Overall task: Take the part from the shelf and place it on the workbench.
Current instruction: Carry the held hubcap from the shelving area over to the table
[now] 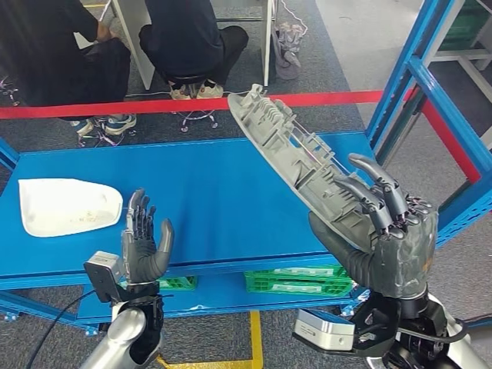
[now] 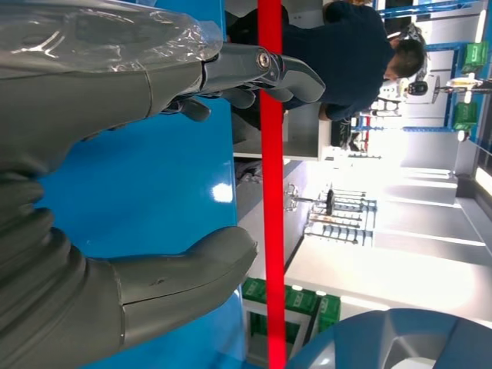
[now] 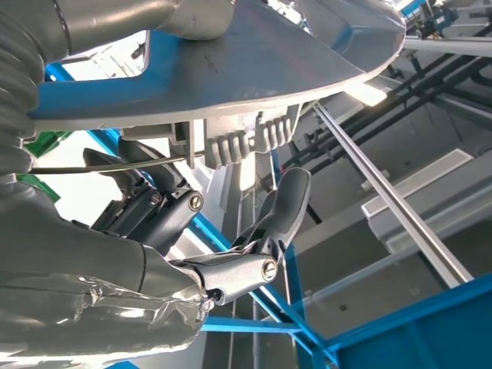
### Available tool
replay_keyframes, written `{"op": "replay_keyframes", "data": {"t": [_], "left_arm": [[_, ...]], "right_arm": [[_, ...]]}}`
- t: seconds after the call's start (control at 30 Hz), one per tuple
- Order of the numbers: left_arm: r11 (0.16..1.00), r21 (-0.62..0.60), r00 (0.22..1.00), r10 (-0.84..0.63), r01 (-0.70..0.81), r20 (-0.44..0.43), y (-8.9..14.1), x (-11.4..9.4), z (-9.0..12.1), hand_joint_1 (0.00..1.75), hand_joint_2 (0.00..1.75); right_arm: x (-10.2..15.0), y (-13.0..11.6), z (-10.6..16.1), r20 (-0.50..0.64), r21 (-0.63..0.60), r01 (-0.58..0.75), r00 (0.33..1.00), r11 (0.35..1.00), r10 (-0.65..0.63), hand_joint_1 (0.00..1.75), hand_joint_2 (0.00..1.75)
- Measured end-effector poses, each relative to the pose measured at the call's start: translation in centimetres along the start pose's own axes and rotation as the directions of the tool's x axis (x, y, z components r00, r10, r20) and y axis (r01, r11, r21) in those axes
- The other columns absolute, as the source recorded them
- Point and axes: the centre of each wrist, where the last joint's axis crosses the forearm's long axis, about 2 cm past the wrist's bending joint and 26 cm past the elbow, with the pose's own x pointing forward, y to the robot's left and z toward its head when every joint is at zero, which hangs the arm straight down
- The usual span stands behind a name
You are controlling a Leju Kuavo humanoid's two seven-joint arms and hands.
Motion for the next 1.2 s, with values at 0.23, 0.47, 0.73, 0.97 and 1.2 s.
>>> {"op": "replay_keyframes", "data": {"t": [0.23,0.47,0.73,0.97,1.2], "left_arm": [[1.0,0.002,1.0,-0.002,0.002,-0.004,0.0,0.0,0.08,0.0,1.75],[1.0,-0.003,1.0,0.0,0.0,-0.003,-0.02,0.02,0.07,0.0,1.75],[1.0,0.004,1.0,-0.009,0.01,-0.004,-0.01,0.06,0.1,0.0,1.75],[1.0,0.005,1.0,-0.007,0.007,-0.001,-0.05,0.16,0.1,0.0,1.75],[1.0,0.005,1.0,-0.006,0.006,0.0,-0.06,0.19,0.08,0.0,1.75]], "right_arm": [[0.01,0.0,0.04,0.001,0.001,-0.001,1.0,1.0,0.001,1.75,1.75],[0.07,0.03,0.28,-0.008,0.011,-0.003,1.0,1.0,0.003,1.75,1.75],[0.08,0.03,0.31,-0.009,0.012,0.001,1.0,1.0,0.0,1.75,1.75],[0.08,0.03,0.31,-0.009,0.012,0.001,1.0,1.0,-0.001,1.75,1.75],[0.08,0.03,0.31,-0.009,0.012,0.001,1.0,1.0,-0.001,1.75,1.75]]}}
